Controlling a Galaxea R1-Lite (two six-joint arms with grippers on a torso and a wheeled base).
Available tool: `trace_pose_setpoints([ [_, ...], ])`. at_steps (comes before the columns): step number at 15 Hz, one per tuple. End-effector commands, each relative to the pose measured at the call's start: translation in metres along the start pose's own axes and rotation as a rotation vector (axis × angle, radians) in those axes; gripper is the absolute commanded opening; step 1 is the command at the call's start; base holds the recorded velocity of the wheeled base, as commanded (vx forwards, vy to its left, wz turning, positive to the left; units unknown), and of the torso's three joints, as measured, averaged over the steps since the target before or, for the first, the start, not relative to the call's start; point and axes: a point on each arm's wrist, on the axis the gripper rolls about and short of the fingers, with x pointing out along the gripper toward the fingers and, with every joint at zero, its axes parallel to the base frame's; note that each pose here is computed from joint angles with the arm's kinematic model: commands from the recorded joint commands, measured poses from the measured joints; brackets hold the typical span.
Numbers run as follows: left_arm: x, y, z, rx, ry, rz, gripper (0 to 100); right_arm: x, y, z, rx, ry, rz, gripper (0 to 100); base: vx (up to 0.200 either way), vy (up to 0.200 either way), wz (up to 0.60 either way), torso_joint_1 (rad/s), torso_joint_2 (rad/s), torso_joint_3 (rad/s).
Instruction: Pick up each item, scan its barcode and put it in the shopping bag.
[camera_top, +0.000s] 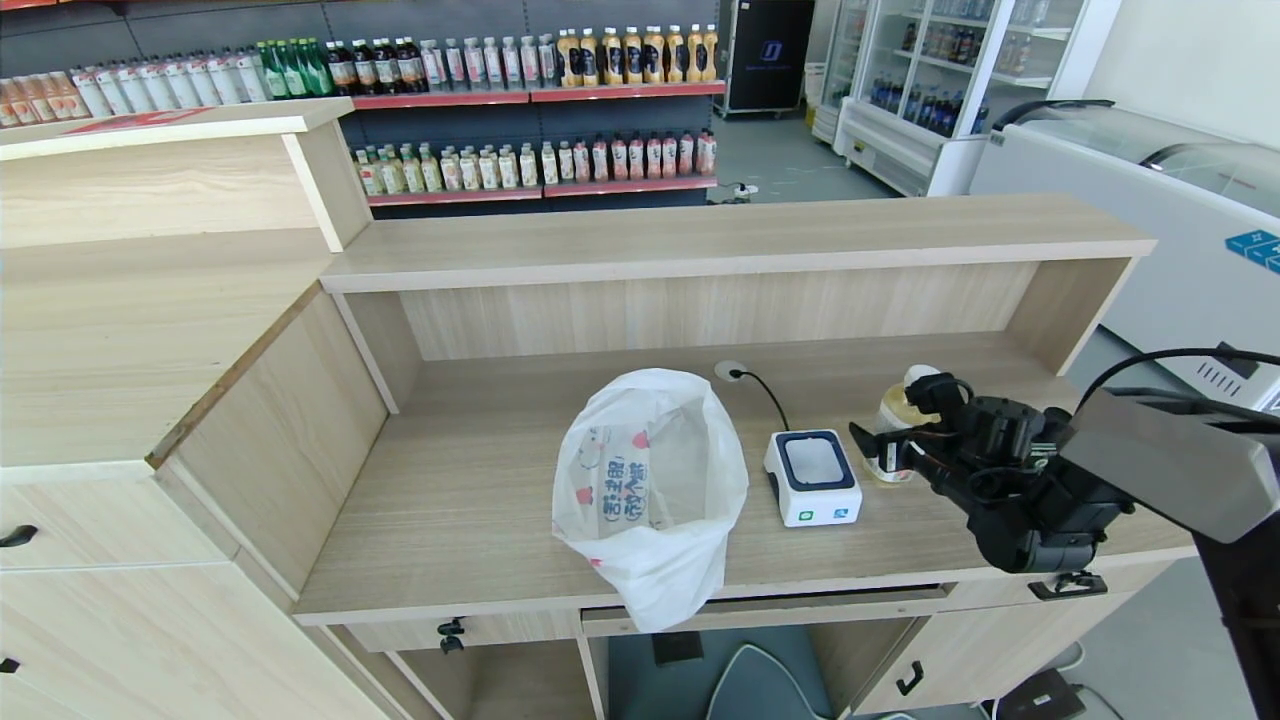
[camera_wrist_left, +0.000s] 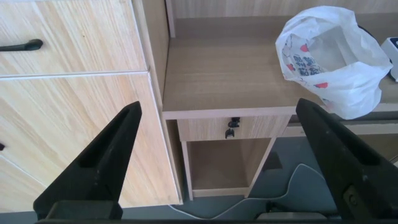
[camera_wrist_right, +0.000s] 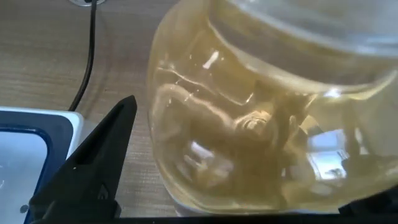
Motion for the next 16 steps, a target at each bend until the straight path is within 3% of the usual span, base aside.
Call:
trace_pose_setpoints([
  [1,0.000,0.000,0.000,0.001,-0.001,-0.001,100,0.008,-0.001,0.003,-0.009,-0.016,0.002,0,0.000,0.000,0.00,0.000,0.00,0.000],
  [11,0.000,0.000,0.000,0.001,-0.001,-0.001,100,0.003,-0.003,0.010,-0.043,-0.011,0.003,0,0.000,0.000,0.00,0.000,0.00,0.000],
  [13,0.000,0.000,0.000,0.001,-0.001,-0.001,100,-0.008,-0.013,0.037,-0.007,-0.030,0.012,0,0.000,0.000,0.00,0.000,0.00,0.000],
  [16,0.000,0.000,0.000,0.001,-0.001,0.001,100,-0.081,-0.027,0.121,0.212,-0.055,0.069,0,0.000,0.000,0.00,0.000,0.00,0.000],
])
